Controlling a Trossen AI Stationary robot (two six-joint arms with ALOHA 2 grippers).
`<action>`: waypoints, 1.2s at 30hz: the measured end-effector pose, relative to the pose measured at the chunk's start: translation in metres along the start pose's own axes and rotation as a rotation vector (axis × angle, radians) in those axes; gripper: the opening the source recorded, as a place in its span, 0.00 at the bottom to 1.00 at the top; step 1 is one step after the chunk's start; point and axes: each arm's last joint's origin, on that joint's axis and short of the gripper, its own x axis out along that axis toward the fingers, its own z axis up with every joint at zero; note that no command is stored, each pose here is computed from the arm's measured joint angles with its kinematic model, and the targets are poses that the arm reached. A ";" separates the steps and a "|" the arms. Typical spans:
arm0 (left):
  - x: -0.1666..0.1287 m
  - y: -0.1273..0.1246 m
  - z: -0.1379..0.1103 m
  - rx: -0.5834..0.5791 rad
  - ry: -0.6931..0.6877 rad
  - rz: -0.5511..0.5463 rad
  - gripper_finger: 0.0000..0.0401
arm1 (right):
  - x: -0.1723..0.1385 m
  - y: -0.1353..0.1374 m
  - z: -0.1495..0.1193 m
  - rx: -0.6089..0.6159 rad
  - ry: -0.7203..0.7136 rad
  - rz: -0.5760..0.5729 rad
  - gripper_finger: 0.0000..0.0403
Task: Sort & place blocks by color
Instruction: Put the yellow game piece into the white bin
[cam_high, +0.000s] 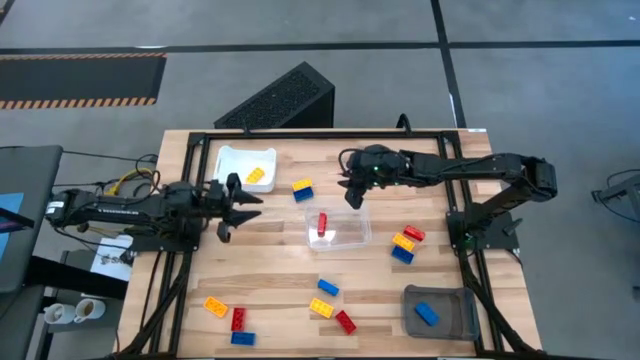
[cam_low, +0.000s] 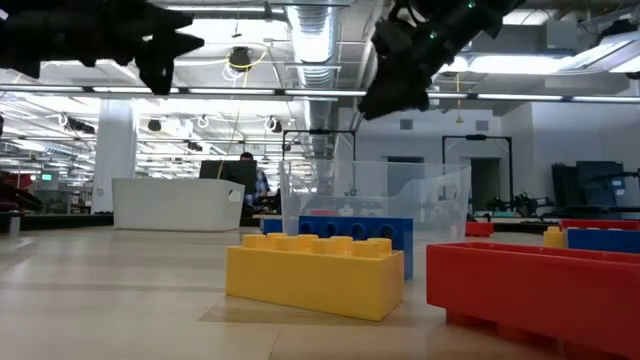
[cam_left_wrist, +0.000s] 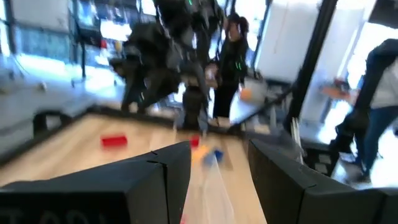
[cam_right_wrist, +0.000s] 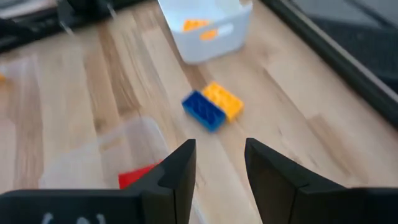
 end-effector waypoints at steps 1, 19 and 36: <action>0.000 0.001 -0.003 -0.006 0.035 0.004 0.36 | 0.000 -0.001 -0.001 0.010 0.015 -0.005 0.40; -0.004 0.002 0.005 0.045 -0.052 0.085 0.36 | -0.051 -0.036 -0.046 0.258 0.021 -0.278 0.44; -0.004 0.000 0.012 0.025 -0.128 0.082 0.36 | -0.045 -0.066 -0.071 0.286 0.249 -0.531 0.62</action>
